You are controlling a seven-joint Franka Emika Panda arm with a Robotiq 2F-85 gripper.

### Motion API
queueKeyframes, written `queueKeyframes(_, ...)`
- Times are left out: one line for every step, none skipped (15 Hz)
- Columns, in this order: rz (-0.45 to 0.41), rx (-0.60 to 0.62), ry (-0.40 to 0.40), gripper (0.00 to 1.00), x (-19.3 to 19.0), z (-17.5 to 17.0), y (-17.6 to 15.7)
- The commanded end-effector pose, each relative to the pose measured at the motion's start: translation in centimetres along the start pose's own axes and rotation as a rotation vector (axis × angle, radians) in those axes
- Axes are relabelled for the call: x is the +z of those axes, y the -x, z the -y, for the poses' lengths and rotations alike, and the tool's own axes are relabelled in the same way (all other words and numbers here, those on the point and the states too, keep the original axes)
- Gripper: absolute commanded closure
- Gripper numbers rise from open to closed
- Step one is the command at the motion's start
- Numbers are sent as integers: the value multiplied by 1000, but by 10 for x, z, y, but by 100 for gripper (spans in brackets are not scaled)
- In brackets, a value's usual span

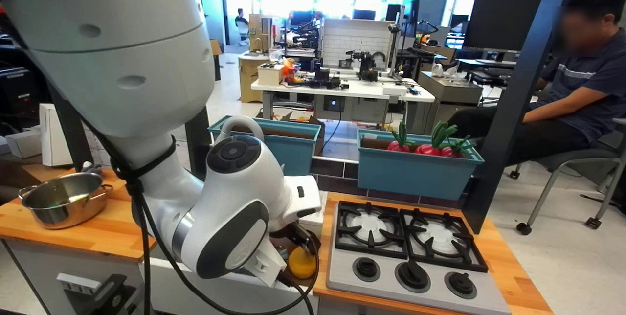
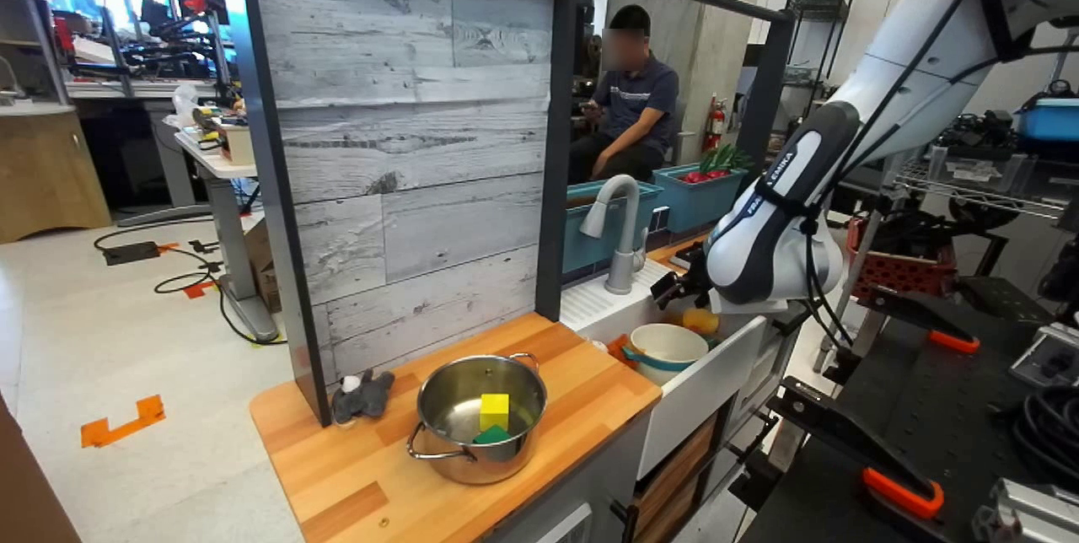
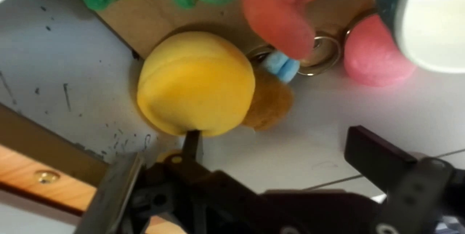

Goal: Pick up the yellow plush toy from the sink and put it inside the silver pot on the left side of the counter

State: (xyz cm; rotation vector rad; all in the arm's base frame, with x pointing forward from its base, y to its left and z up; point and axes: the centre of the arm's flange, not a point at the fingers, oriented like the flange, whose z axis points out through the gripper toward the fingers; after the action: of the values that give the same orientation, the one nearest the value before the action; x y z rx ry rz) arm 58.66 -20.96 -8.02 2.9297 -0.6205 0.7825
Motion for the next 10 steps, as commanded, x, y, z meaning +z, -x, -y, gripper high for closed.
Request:
queueKeyframes(168,-22,67,0,12,-4,-12)
queueKeyframes(220,-55,53,0,11,-4,-13)
queueKeyframes(265,-85,29,0,10,-6,-16)
queueKeyframes(311,-106,19,0,9,-8,-19)
queueKeyframes(357,-127,11,0,7,-10,-22)
queueKeyframes(406,-141,8,0,6,-12,-26)
queueKeyframes(460,-135,4,0,7,-14,-29)
queueKeyframes(488,-120,12,0,6,-15,-31)
queueKeyframes(471,-80,13,0,6,-19,-34)
queueKeyframes(407,-15,13,0,7,-23,-36)
